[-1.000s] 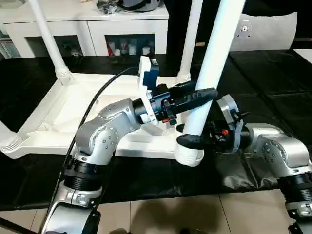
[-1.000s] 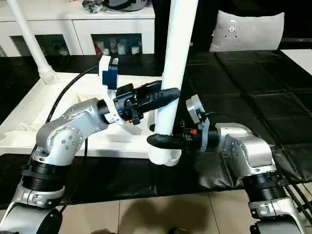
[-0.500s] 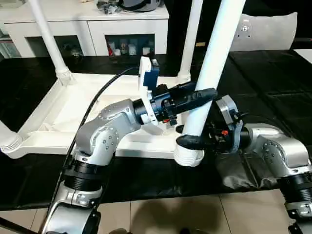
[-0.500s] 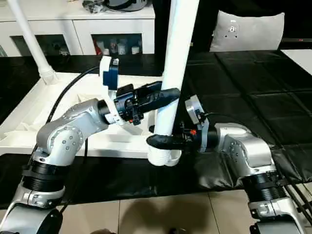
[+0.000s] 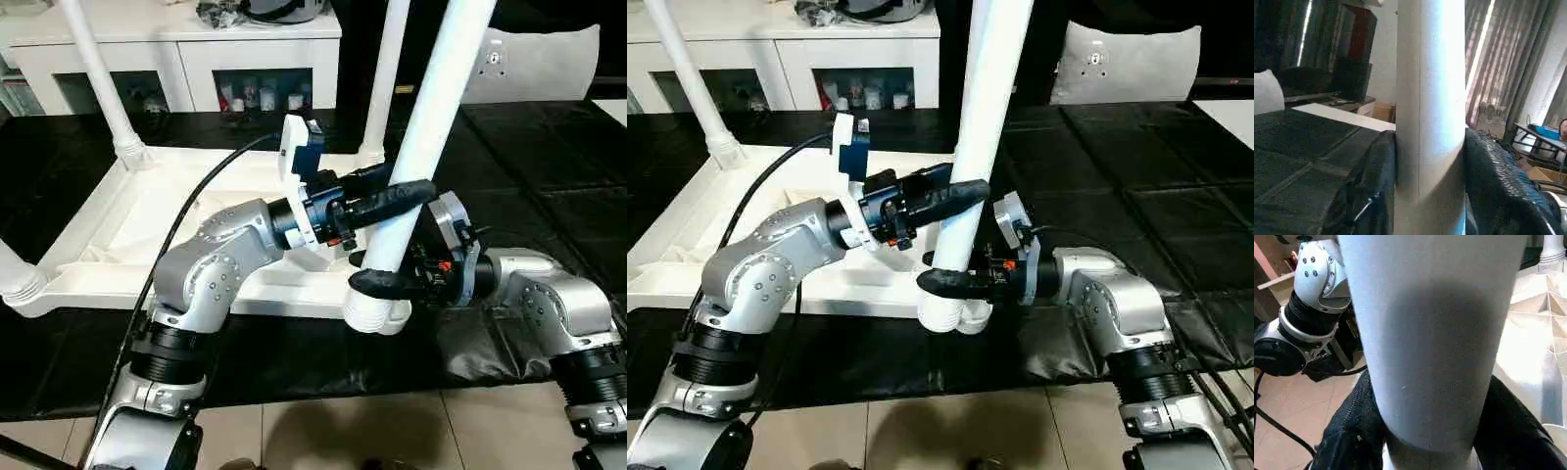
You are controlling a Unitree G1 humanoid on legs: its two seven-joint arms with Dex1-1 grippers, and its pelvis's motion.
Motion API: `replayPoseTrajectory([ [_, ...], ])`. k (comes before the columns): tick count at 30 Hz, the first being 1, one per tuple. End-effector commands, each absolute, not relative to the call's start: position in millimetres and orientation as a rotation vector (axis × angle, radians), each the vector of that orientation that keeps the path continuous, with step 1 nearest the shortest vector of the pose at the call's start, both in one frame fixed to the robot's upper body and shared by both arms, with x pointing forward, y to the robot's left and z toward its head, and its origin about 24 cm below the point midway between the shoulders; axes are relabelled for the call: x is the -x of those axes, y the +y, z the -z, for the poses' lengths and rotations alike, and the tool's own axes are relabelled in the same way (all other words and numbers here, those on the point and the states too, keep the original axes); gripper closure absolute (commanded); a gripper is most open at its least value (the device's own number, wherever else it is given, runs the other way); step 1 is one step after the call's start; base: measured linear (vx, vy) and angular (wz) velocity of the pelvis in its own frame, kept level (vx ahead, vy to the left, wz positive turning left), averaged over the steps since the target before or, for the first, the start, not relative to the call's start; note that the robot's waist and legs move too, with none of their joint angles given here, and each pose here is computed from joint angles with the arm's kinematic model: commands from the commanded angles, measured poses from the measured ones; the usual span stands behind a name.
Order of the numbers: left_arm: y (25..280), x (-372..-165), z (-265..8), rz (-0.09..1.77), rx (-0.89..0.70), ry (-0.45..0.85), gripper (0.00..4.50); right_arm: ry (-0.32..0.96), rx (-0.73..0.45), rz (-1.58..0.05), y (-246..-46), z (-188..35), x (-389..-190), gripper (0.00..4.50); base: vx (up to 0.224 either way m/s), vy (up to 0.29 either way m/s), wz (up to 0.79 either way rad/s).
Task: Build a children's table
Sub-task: Pick table leg
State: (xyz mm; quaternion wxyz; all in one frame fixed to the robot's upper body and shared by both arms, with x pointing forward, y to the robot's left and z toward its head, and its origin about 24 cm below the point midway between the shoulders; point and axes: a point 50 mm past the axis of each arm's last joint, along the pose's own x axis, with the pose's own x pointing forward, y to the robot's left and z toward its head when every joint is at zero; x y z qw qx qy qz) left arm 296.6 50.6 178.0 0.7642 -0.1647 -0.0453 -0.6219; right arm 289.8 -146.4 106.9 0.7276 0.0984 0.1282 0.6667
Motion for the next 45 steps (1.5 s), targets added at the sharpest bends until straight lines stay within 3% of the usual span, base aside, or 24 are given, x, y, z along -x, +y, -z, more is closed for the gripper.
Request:
replayPoseTrajectory([
  [1, 46.3, -294.8, -180.8, 1.376, 0.353, -0.11, 2.64, 0.274, -0.196, -1.435, -148.7, -111.6, -295.0, 2.57, 0.0, 0.0, 0.0],
  [10, 48.1, -297.1, -182.3, 1.353, 0.374, -0.128, 2.76, 0.282, -0.148, -1.399, -149.1, -110.4, -298.1, 2.57, 0.0, 0.0, 0.0],
  [13, 48.9, -298.6, -183.3, 1.339, 0.381, -0.137, 2.76, 0.281, -0.194, -1.383, -149.1, -113.1, -300.9, 1.89, 0.0, 0.0, 0.0],
  [20, 49.1, -297.4, -183.5, 1.347, 0.39, -0.142, 2.76, 0.26, -0.21, -1.4, -148.4, -116.2, -300.3, 1.46, 0.0, 0.0, 0.0],
  [37, 48.0, -295.8, -183.0, 1.363, 0.384, -0.144, 2.76, 0.281, -0.256, -1.473, -144.6, -115.4, -292.8, 1.46, 0.0, 0.0, 0.0],
  [39, 48.3, -295.7, -182.8, 1.364, 0.383, -0.144, 2.76, 0.285, -0.255, -1.474, -144.3, -114.5, -292.3, 1.81, 0.0, 0.0, 0.0],
  [42, 48.6, -295.6, -182.7, 1.366, 0.382, -0.144, 2.76, 0.296, -0.255, -1.472, -144.6, -112.7, -292.1, 1.88, 0.0, 0.0, 0.0],
  [43, 48.6, -295.6, -182.7, 1.366, 0.382, -0.144, 2.76, 0.296, -0.255, -1.472, -144.6, -112.7, -292.1, 2.2, 0.0, 0.0, 0.0],
  [45, 48.3, -295.2, -182.7, 1.37, 0.383, -0.143, 2.76, 0.298, -0.258, -1.47, -144.6, -112.4, -292.2, 2.27, 0.0, 0.0, 0.0],
])
